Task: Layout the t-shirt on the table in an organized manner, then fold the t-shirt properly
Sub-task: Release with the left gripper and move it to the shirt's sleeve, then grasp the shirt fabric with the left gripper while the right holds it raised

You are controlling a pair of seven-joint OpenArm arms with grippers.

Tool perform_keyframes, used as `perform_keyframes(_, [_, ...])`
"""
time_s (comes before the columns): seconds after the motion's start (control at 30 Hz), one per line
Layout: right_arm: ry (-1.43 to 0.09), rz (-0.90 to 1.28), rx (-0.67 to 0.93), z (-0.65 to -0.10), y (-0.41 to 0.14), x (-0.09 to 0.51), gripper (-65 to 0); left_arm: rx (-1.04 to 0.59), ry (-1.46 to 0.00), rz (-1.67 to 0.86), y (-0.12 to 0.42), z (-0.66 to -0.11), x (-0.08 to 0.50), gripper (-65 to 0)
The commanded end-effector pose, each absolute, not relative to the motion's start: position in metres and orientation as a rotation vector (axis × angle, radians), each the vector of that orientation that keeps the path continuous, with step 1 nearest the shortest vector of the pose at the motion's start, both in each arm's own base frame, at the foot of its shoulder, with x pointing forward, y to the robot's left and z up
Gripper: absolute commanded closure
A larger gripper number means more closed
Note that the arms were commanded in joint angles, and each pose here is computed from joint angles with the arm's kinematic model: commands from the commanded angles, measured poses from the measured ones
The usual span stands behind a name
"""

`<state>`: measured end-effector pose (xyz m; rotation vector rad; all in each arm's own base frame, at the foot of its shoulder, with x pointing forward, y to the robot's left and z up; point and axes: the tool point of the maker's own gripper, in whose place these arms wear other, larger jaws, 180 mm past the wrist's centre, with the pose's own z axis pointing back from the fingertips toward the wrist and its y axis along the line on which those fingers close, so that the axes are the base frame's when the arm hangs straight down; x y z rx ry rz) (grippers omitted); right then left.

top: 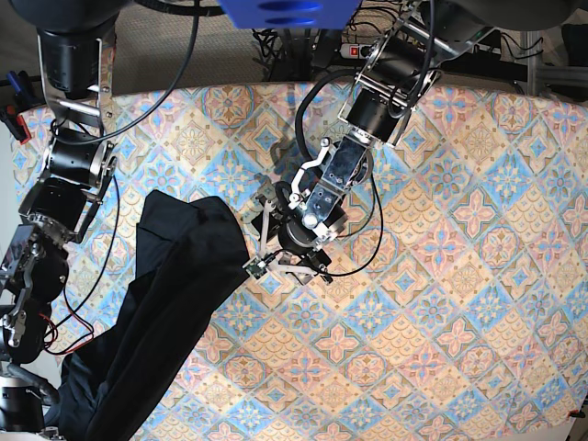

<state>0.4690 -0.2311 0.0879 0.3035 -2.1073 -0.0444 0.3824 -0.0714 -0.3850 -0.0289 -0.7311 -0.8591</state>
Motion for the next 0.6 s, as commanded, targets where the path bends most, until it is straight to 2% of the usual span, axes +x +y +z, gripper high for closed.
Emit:
perform_keyframes(0.0, [-2.197,-0.030,0.303,0.117,-0.234,0.456,0.0,-0.039,-0.749,-0.859,-0.080,-0.378,0.386,-40.2])
perform_keyframes(0.27, [-2.196,-0.031,0.307,0.116,-0.233,0.457,0.0,-0.027,-0.601,-0.872,-0.066,-0.427,0.365,-40.3])
perform_keyframes(0.57, [-2.201,-0.036,0.306,0.117,-0.235,0.456,0.0,-0.039,-0.509,-0.915,-0.069,-0.461,0.344,-40.3])
